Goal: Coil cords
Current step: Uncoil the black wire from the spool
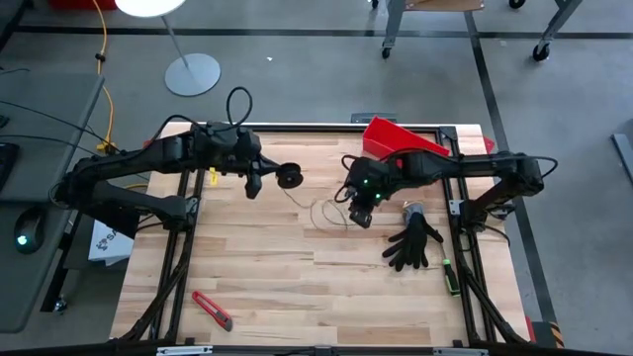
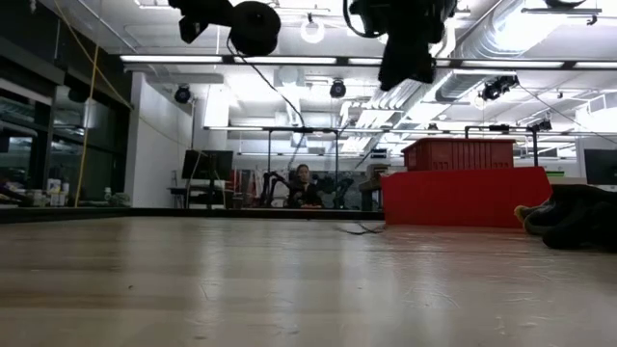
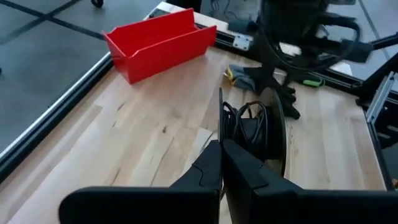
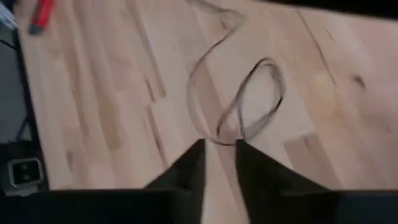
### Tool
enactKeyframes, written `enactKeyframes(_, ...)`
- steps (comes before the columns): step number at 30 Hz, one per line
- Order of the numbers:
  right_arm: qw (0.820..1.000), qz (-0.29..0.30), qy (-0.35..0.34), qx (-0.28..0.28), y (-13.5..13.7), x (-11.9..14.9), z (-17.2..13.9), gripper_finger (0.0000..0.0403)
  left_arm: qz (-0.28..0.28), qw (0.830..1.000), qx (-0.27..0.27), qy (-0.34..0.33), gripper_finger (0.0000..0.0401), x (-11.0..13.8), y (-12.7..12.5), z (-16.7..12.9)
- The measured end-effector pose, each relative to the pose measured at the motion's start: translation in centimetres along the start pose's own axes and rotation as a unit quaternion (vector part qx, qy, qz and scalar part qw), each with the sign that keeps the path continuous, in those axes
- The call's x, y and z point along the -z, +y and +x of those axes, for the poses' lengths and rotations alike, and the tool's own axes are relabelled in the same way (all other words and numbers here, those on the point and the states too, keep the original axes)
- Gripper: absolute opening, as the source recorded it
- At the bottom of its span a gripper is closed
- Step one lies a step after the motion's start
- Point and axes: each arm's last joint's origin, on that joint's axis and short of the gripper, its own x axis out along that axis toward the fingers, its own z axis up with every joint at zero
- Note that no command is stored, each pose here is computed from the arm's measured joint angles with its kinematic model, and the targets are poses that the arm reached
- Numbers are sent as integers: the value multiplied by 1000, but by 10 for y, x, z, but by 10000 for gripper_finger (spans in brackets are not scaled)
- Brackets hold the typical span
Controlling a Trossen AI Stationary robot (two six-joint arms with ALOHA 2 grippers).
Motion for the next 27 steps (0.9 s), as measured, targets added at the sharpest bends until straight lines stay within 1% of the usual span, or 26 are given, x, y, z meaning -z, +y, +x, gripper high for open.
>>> enactKeyframes(2, 999, -9, -35, 4, 5, -4, 0, 136, 0, 1000, 1, -12, 0, -2, 0, 0)
enactKeyframes(5, 994, -45, -95, 40, 12, -12, -3, 188, -3, 999, 7, -43, 0, -8, -1, 0)
enactKeyframes(6, 990, -59, -120, 50, 15, -16, -5, 200, -8, 998, 6, -54, 0, -10, -2, 0)
enactKeyframes(8, 980, -77, -176, 48, 20, -26, -10, 214, -19, 997, 5, -77, 0, -15, -2, -1)
enactKeyframes(13, 955, -68, -286, 49, 25, -45, -17, 216, -32, 991, 7, -127, 0, -24, -3, -3)
enactKeyframes(15, 946, -66, -313, 56, 25, -49, -19, 213, -45, 988, 4, -147, 0, -27, -4, -3)
enactKeyframes(18, 931, -60, -355, 51, 28, -57, -20, 209, -52, 983, 6, -177, 0, -33, -4, -4)
enactKeyframes(21, 918, -55, -390, 36, 31, -63, -22, 209, -57, 976, 15, -212, 0, -40, -5, -5)
enactKeyframes(25, 911, -52, -408, 30, 32, -68, -16, 209, -66, 966, 26, -248, 0, -47, -7, -5)
enactKeyframes(27, 905, -45, -420, 38, 32, -70, -13, 209, -67, 964, 27, -256, 0, -48, -7, -4)
